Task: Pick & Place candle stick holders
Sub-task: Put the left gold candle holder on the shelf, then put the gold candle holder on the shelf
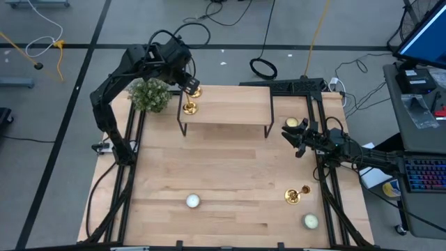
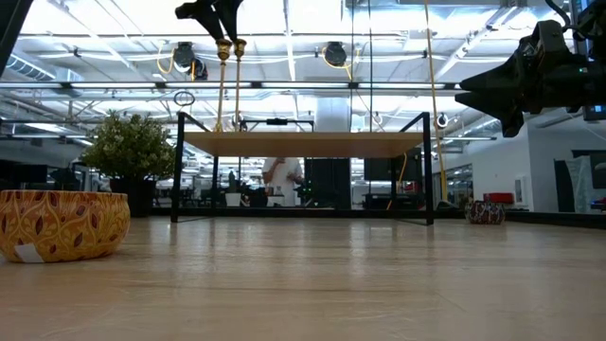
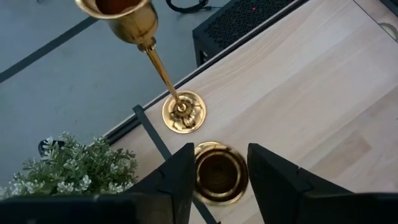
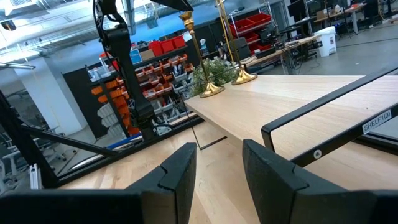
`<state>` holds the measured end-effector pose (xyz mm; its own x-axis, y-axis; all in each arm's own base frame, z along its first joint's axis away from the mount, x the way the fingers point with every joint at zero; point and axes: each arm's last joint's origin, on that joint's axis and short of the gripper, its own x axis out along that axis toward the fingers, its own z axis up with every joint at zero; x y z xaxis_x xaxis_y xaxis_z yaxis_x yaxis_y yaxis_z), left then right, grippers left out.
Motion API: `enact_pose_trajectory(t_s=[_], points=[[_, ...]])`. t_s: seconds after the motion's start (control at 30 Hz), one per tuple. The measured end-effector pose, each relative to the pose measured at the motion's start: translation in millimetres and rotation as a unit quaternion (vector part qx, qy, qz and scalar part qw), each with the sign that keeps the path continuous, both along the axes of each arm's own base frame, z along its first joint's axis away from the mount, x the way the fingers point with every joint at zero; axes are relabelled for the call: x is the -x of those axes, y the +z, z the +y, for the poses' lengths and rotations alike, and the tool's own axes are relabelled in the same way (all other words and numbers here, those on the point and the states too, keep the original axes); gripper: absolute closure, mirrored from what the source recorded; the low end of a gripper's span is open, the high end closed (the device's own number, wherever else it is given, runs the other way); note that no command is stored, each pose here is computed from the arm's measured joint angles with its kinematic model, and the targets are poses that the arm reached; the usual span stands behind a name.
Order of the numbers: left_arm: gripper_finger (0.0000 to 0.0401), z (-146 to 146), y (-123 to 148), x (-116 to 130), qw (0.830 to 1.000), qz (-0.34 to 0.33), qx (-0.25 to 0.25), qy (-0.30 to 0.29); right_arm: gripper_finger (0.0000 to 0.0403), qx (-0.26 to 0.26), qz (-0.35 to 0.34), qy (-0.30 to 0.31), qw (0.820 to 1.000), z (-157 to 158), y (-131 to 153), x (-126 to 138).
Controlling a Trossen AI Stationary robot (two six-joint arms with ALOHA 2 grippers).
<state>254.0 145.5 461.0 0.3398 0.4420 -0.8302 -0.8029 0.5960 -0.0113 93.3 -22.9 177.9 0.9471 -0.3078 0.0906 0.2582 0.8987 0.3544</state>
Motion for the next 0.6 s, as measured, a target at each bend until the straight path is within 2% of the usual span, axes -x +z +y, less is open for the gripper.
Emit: enact_pose_trajectory(t_s=[0.3, 0.47, 0.6], points=[[0.0259, -0.5, 5.6, 6.3, 1.000, -0.010, -0.013, 0.005, 0.0277, 0.000, 0.000, 0.000, 1.000, 0.0, 0.0, 0.0], [0.0255, -7.2, 24.0, 21.6, 0.997, -0.064, -0.041, 0.015, 0.0277, 0.000, 0.000, 0.000, 1.000, 0.0, 0.0, 0.0], [0.0265, -25.9, 40.8, 37.3, 0.992, -0.116, -0.048, 0.016, 0.0277, 0.000, 0.000, 0.000, 1.000, 0.0, 0.0, 0.0]])
